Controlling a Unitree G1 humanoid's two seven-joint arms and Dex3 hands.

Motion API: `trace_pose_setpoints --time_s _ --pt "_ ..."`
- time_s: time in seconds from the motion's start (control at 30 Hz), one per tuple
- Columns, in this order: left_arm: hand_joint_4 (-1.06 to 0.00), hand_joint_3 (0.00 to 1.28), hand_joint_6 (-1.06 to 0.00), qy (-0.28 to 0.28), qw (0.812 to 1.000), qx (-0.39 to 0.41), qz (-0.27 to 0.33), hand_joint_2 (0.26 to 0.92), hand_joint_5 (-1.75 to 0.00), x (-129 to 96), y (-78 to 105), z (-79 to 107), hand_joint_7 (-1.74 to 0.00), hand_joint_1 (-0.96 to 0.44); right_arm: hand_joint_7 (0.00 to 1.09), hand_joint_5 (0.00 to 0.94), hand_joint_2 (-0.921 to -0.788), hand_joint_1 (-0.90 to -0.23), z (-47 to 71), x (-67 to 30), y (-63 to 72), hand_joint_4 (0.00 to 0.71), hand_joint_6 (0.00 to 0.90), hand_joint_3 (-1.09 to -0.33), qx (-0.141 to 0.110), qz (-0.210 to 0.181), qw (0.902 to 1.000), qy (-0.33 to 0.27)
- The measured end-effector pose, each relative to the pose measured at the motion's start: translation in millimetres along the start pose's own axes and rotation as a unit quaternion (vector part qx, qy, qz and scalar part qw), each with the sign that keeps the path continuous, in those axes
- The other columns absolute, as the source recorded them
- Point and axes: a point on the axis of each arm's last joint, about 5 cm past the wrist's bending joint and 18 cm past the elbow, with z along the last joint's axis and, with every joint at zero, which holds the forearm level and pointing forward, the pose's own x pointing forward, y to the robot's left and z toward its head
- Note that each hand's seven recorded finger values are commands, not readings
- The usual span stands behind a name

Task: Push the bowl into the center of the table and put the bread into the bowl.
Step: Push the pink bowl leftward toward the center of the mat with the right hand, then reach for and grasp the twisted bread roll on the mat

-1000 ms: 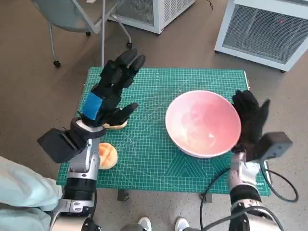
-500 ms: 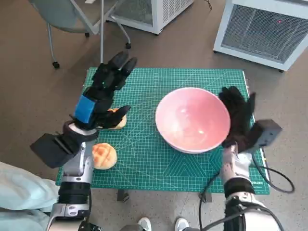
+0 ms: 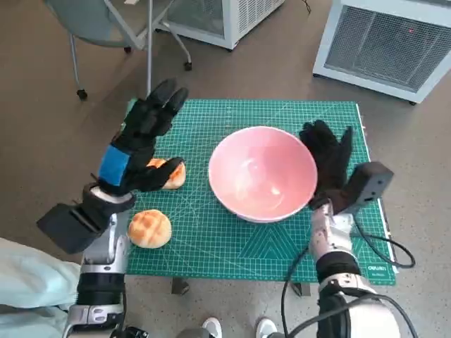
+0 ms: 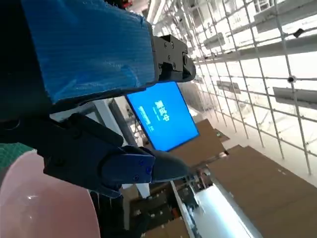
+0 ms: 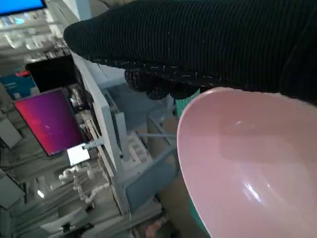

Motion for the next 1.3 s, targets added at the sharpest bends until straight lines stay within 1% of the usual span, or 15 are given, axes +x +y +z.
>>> trace_pose_setpoints --time_s 0.23,0.4,0.7,0.9,1.03,1.13,1.23,1.3 --pt "-0.28 0.38 -0.19 -0.004 1.000 0.003 0.008 0.921 0.00 -0.7 -0.1 1.8 -0.21 -0.64 0.25 0.002 -0.921 -0.586 -2.0 1.3 9.4 0.005 0.049 -0.804 0.004 0.008 0.9999 0.011" --pt "-0.29 0.38 -0.19 -0.004 1.000 0.003 0.010 0.921 0.00 -0.7 -0.2 2.1 -0.20 -0.64 0.25 0.005 -0.921 -0.581 -2.0 2.3 13.4 0.011 0.061 -0.809 -0.004 0.014 0.9998 0.015" --pt "-0.29 0.38 -0.20 -0.002 1.000 0.002 0.009 0.921 0.00 -1.6 -0.5 1.7 -0.18 -0.63 0.25 0.007 -0.921 -0.577 -1.7 2.8 14.2 0.021 0.072 -0.829 -0.019 0.017 0.9995 0.020" --pt "-0.29 0.38 -0.21 0.000 1.000 0.001 0.010 0.921 0.00 -1.8 -0.5 1.5 -0.17 -0.63 0.24 0.005 -0.921 -0.585 2.1 4.2 10.3 0.021 0.064 -0.828 -0.035 0.020 0.9991 0.016" --pt "-0.28 0.38 -0.21 0.000 1.000 0.000 0.010 0.921 0.00 -1.9 -0.4 1.5 -0.16 -0.63 0.23 0.001 -0.921 -0.592 8.5 6.3 4.6 0.007 0.051 -0.821 -0.042 0.018 0.9989 0.001" --pt "-0.29 0.37 -0.21 0.000 1.000 0.000 0.011 0.921 0.00 -2.0 -0.1 1.5 -0.16 -0.63 0.23 0.000 -0.921 -0.599 17.2 9.0 1.8 0.002 0.043 -0.810 -0.049 0.025 0.9981 -0.029" --pt "-0.29 0.37 -0.21 0.001 1.000 0.000 0.011 0.921 0.00 -2.0 -0.3 0.9 -0.16 -0.63 0.22 -0.001 -0.921 -0.597 29.0 11.9 1.6 0.000 0.033 -0.807 -0.058 0.044 0.9940 -0.082" --pt "-0.29 0.37 -0.21 0.002 1.000 -0.001 0.013 0.921 0.00 -1.9 -0.8 0.3 -0.15 -0.64 0.22 -0.001 -0.921 -0.602 39.1 13.3 1.9 -0.001 0.025 -0.803 -0.067 0.065 0.9868 -0.132"
